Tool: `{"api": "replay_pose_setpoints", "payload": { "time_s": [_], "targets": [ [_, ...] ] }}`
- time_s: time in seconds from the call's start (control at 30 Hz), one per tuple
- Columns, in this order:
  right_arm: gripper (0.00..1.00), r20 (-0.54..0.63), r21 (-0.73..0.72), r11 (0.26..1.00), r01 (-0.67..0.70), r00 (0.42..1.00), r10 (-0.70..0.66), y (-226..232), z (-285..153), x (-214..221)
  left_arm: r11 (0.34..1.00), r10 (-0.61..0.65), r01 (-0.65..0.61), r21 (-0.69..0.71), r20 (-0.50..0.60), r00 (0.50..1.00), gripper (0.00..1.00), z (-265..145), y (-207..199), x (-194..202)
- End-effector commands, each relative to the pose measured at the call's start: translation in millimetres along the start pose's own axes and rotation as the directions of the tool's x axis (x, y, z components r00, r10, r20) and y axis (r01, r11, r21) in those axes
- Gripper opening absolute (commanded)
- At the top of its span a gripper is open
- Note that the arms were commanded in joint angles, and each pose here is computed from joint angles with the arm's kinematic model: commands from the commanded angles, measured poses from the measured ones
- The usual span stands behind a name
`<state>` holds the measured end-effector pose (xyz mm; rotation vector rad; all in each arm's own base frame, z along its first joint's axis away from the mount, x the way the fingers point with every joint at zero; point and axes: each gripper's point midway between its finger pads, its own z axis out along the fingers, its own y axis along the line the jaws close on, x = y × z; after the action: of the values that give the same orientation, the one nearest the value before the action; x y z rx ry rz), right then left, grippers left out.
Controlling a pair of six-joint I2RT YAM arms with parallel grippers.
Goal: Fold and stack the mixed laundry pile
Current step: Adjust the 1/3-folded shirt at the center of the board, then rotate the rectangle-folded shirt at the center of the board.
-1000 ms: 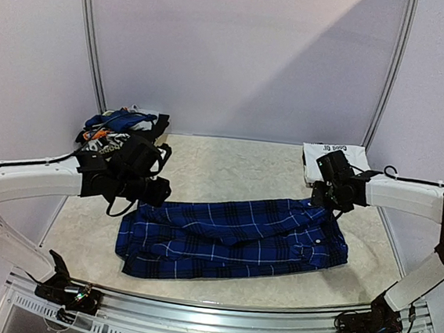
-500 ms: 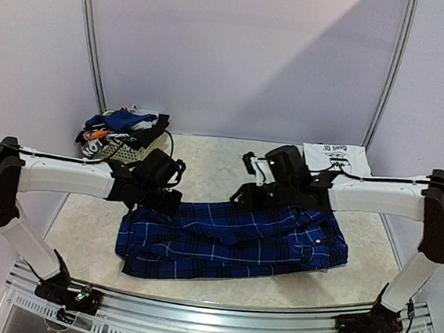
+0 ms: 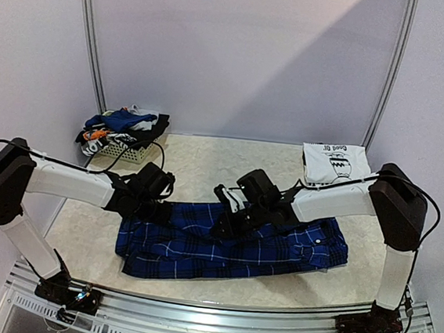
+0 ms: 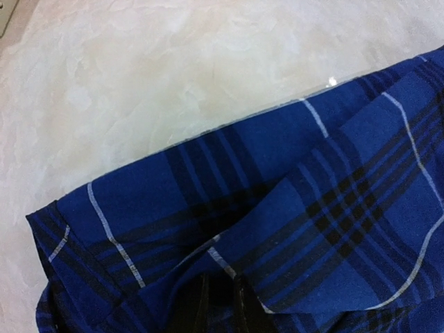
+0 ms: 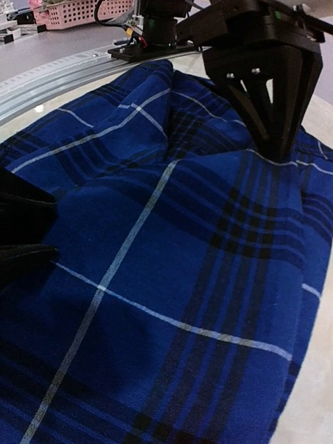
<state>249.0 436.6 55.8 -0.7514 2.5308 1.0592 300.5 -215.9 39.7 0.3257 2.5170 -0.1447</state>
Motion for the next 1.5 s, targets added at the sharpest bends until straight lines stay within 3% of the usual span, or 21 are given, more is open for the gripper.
{"api": "replay_pose_setpoints", "payload": {
  "time_s": [0.0, 0.3, 0.5, 0.63, 0.83, 0.97, 1.1, 1.3, 1.47],
  "targets": [
    [0.19, -0.052, 0.031, 0.999, -0.022, 0.998, 0.024, -17.7, 9.3, 31.7, 0.999, -0.028, 0.027, -0.041, -0.004, 1.000, 0.13, 11.8, 17.6, 7.3],
    [0.20, -0.099, 0.085, 0.995, -0.059, 0.993, 0.067, -47.7, 18.6, 70.5, 0.994, -0.047, 0.043, -0.096, -0.039, 0.998, 0.11, 26.1, 44.4, 26.8],
    [0.20, -0.101, 0.070, 0.996, -0.051, 0.993, 0.058, -37.1, 15.3, 59.0, 0.996, -0.046, 0.045, -0.076, -0.006, 0.999, 0.11, 16.4, 37.8, 12.4],
    [0.22, -0.088, 0.032, 0.999, -0.018, 0.996, 0.021, -14.9, 4.5, 36.3, 0.997, -0.003, 0.006, -0.074, 0.045, 0.999, 0.19, -10.8, 26.6, -13.5],
    [0.32, -0.005, 0.025, 0.999, 0.038, 0.999, -0.038, 10.1, -31.9, -8.0, 0.995, 0.087, -0.082, -0.058, 0.086, 0.992, 0.38, -61.6, 0.6, -27.2],
    [0.34, 0.048, 0.071, 0.997, 0.019, 0.999, -0.023, -13.7, -59.6, -28.8, 0.984, 0.157, -0.151, -0.091, 0.057, 0.986, 0.41, -85.7, -16.8, -16.2],
    [0.35, 0.104, 0.193, 0.980, -0.047, 0.994, 0.027, -61.8, -91.0, -41.2, 0.983, 0.185, -0.186, 0.009, 0.026, 0.982, 0.40, -93.7, -50.5, 3.4],
    [0.35, 0.119, 0.445, 0.882, -0.154, 0.987, 0.112, -142.7, -114.5, -22.4, 0.968, 0.210, -0.208, 0.140, -0.001, 0.978, 0.37, -84.7, -95.8, 29.1],
    [0.34, 0.090, 0.607, 0.774, -0.179, 0.984, 0.157, -189.4, -119.3, 3.4, 0.966, 0.214, -0.202, 0.162, -0.056, 0.975, 0.33, -57.3, -107.0, 50.8]
  ]
}}
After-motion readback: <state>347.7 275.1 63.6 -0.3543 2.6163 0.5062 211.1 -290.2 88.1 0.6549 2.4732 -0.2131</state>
